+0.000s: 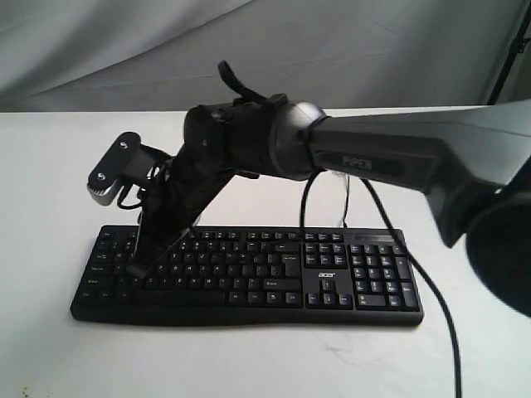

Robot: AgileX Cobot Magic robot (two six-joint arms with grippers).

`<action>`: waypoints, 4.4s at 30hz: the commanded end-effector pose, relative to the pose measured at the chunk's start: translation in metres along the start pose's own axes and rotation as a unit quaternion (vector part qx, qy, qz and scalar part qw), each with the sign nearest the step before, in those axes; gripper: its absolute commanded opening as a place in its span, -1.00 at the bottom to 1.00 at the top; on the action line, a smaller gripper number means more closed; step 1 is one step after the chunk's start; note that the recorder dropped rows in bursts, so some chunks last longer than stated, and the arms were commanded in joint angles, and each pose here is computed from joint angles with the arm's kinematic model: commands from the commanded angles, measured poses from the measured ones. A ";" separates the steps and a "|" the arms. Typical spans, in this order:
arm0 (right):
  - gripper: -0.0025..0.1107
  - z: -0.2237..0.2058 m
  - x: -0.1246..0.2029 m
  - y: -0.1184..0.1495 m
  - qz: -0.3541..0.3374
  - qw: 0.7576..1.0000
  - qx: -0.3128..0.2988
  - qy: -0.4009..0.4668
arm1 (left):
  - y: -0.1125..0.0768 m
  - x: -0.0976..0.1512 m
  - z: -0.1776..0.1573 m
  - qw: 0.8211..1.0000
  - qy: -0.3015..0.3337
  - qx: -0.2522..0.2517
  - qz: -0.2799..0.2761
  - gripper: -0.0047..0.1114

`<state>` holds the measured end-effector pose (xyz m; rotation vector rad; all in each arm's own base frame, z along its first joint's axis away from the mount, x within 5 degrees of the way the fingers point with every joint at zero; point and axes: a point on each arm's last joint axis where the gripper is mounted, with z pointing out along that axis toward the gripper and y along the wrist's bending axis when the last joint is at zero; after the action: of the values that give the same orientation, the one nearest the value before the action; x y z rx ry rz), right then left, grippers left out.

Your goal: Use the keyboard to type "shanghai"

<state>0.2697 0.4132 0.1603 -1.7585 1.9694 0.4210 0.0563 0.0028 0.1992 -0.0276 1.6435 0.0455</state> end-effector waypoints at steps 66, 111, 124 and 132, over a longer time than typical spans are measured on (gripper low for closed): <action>-0.96 0.059 -0.030 0.014 -0.033 0.996 -0.076 0.031 | 0.000 0.000 0.000 1.000 -0.003 0.003 -0.002 -0.92; -0.96 -0.008 0.027 0.023 0.028 0.999 0.009 0.040 | 0.000 0.000 0.000 1.000 -0.003 0.003 -0.002 -0.92; -0.96 -0.010 0.043 0.026 0.048 0.998 0.031 0.036 | 0.000 0.000 0.000 1.000 -0.003 0.003 -0.002 -0.92; -0.96 -0.009 0.044 0.027 0.048 0.998 0.032 0.035 | 0.000 0.000 0.000 1.000 -0.003 0.003 -0.002 -0.92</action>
<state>0.2380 0.3760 0.1371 -1.6771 2.1132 0.3283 0.0563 0.0028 0.1992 -0.0276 1.6435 0.0455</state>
